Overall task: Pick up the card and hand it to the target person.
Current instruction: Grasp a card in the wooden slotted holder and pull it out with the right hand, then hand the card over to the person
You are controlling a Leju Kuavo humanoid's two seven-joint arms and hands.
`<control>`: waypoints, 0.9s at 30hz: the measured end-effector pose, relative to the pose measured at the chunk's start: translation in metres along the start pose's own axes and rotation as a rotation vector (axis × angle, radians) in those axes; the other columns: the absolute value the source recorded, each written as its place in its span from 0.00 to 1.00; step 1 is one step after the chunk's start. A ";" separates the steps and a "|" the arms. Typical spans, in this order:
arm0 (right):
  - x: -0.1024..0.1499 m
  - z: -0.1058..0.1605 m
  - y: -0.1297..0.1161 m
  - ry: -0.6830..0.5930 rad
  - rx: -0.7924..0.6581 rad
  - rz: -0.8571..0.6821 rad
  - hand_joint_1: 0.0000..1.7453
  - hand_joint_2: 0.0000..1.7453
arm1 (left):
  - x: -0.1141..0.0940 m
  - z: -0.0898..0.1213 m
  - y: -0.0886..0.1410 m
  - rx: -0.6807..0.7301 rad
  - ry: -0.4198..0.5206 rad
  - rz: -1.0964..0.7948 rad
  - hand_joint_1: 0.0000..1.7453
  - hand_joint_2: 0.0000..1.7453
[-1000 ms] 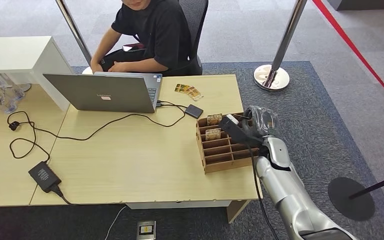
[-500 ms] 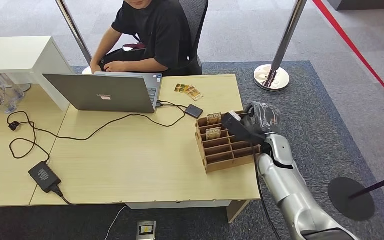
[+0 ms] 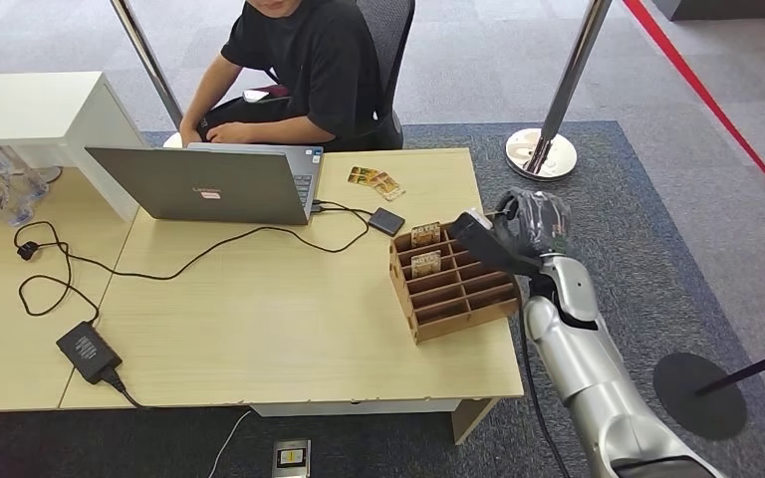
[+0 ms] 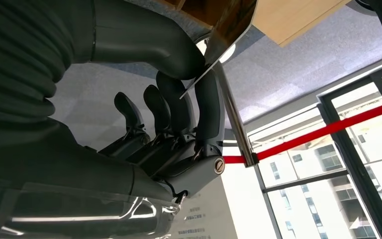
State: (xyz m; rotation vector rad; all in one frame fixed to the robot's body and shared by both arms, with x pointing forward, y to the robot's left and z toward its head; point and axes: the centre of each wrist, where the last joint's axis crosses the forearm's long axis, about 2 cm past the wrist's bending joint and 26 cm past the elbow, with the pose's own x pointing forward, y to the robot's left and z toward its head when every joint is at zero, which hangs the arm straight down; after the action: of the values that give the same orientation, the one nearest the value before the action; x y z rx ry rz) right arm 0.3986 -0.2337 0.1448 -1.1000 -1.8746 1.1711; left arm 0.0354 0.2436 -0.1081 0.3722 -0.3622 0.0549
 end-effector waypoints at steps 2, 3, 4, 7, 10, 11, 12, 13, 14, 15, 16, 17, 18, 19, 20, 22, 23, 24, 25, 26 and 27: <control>-0.001 -0.001 -0.002 -0.001 -0.005 -0.004 0.79 1.00 | 0.000 0.000 0.000 0.000 0.000 0.000 0.00 0.00; -0.001 -0.001 -0.003 -0.002 -0.009 -0.006 0.79 1.00 | 0.000 0.000 0.000 0.000 0.000 0.000 0.00 0.00; -0.001 -0.001 -0.004 -0.003 -0.014 -0.007 0.79 1.00 | 0.000 0.000 0.000 0.000 -0.001 0.000 0.00 0.00; -0.002 -0.001 -0.008 -0.008 -0.031 -0.013 0.79 1.00 | 0.000 0.000 0.000 0.000 -0.001 -0.001 0.00 0.00; -0.002 0.001 -0.011 -0.016 -0.048 -0.020 0.79 1.00 | 0.000 0.000 0.000 0.000 0.000 0.000 0.00 0.00; -0.002 0.001 -0.013 -0.018 -0.052 -0.023 0.79 1.00 | 0.000 0.000 0.000 0.000 0.000 0.000 0.00 0.00; -0.002 0.002 -0.014 -0.020 -0.058 -0.025 0.79 1.00 | 0.000 0.000 0.000 0.000 0.000 0.000 0.00 0.00; -0.001 0.003 -0.015 -0.022 -0.064 -0.028 0.79 1.00 | 0.000 0.000 0.000 0.000 0.000 0.001 0.00 0.00; -0.001 0.004 -0.017 -0.023 -0.069 -0.031 0.79 1.00 | 0.000 0.000 0.000 0.000 0.000 0.001 0.00 0.00; -0.001 0.004 -0.018 -0.025 -0.075 -0.034 0.78 1.00 | 0.000 0.000 0.000 0.000 0.000 0.001 0.00 0.00; -0.001 0.005 -0.019 -0.026 -0.080 -0.037 0.78 1.00 | 0.000 0.000 0.000 0.000 0.000 0.002 0.00 0.00; -0.001 0.006 -0.021 -0.028 -0.084 -0.041 0.78 1.00 | 0.000 0.000 0.000 0.000 0.000 0.002 0.00 0.00; 0.000 0.006 -0.022 -0.030 -0.087 -0.047 0.78 1.00 | 0.000 0.000 0.000 0.000 0.000 0.002 0.00 0.00; 0.000 0.007 -0.023 -0.032 -0.089 -0.054 0.78 1.00 | 0.000 0.000 0.000 0.000 -0.001 0.002 0.00 0.00; 0.001 0.007 -0.024 -0.034 -0.090 -0.061 0.78 1.00 | 0.000 0.000 0.000 0.000 -0.001 0.001 0.00 0.00; 0.001 0.007 -0.025 -0.040 -0.091 -0.075 0.79 1.00 | 0.000 0.000 0.000 -0.001 -0.002 0.000 0.00 0.00; 0.002 0.006 -0.025 -0.043 -0.092 -0.082 0.79 1.00 | 0.000 0.000 0.000 -0.001 -0.003 0.000 0.00 0.00; 0.002 0.006 -0.025 -0.047 -0.094 -0.088 0.79 1.00 | 0.000 0.000 0.000 -0.002 -0.005 -0.001 0.00 0.00; 0.003 0.005 -0.025 -0.049 -0.097 -0.094 0.80 1.00 | 0.000 0.000 0.000 -0.002 -0.007 -0.001 0.00 0.00; 0.004 0.004 -0.025 -0.052 -0.099 -0.099 0.80 1.00 | 0.000 0.000 0.000 -0.002 -0.009 -0.002 0.00 0.00; 0.005 0.003 -0.026 -0.054 -0.101 -0.102 0.81 1.00 | 0.001 0.000 0.000 -0.003 -0.011 -0.002 0.00 0.00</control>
State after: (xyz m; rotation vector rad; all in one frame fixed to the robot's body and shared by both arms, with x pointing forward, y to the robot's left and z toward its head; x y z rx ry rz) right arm 0.3865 -0.2366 0.1678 -1.0220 -2.0264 1.0685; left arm 0.0360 0.2436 -0.1081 0.3704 -0.3724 0.0500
